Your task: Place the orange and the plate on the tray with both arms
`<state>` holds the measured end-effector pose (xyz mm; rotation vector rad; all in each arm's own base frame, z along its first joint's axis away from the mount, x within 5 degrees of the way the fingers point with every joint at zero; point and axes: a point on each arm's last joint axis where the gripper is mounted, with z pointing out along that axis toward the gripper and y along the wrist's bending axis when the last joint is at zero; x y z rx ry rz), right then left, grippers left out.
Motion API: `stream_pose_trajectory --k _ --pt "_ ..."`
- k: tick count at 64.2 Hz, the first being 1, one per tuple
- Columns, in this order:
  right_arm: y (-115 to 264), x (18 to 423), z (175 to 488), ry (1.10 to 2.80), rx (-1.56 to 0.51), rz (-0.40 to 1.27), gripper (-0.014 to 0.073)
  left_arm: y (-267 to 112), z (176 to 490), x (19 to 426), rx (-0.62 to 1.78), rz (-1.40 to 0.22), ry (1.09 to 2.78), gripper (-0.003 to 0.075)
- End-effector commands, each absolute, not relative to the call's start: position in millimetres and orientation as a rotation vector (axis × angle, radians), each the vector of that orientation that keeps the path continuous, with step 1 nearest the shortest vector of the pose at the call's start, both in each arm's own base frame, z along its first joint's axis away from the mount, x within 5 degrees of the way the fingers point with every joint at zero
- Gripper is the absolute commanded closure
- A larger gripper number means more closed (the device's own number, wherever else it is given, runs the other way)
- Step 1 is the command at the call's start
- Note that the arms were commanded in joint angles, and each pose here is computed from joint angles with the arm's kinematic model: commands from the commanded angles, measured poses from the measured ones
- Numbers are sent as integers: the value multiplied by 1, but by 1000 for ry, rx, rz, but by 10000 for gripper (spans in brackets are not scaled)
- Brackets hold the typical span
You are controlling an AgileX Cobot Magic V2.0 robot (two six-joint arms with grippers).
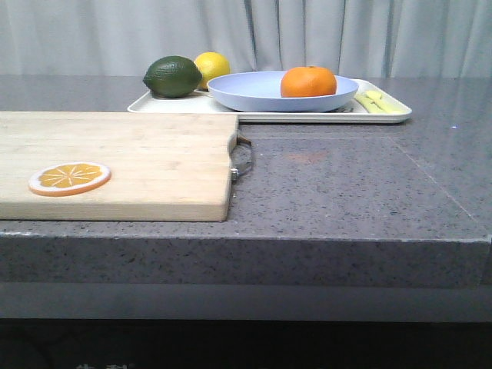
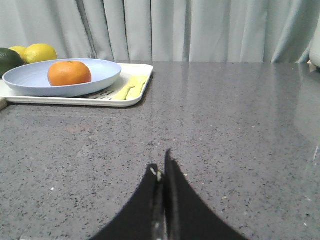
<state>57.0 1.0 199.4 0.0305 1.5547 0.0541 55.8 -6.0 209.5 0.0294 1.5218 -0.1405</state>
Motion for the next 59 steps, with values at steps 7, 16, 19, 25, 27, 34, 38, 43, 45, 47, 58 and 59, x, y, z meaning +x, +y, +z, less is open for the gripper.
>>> stream_pose_trajectory --k 7,16,19,25,27,34,38,43,45,47,58,59 --pt "-1 54 211 1432 36 7 662 -6 216 54 33 -146 1432 738" --pt "-1 54 211 1432 36 7 662 -6 216 54 33 -146 1432 738" --pt "-1 54 211 1432 36 7 662 -6 216 54 33 -146 1432 738" --pt "-1 54 211 1432 36 7 662 -6 216 54 33 -146 1432 738" --pt "-1 54 211 1432 36 7 662 -6 216 54 33 -146 1432 738" --pt "-1 54 211 1432 36 7 662 -6 216 54 33 -146 1432 738" --pt "-1 54 211 1432 36 7 662 -6 216 54 33 -146 1432 738" --pt "-1 54 211 1432 36 7 662 -6 216 54 33 -146 1432 738" --pt "-1 54 211 1432 36 7 662 -6 216 54 33 -146 1432 738" --pt "-1 54 211 1432 36 7 662 -6 216 54 33 -146 1432 738" --pt "-1 54 211 1432 36 7 662 -6 216 54 33 -146 1432 738" --pt "-1 54 211 1432 36 7 662 -6 216 54 33 -146 1432 738"
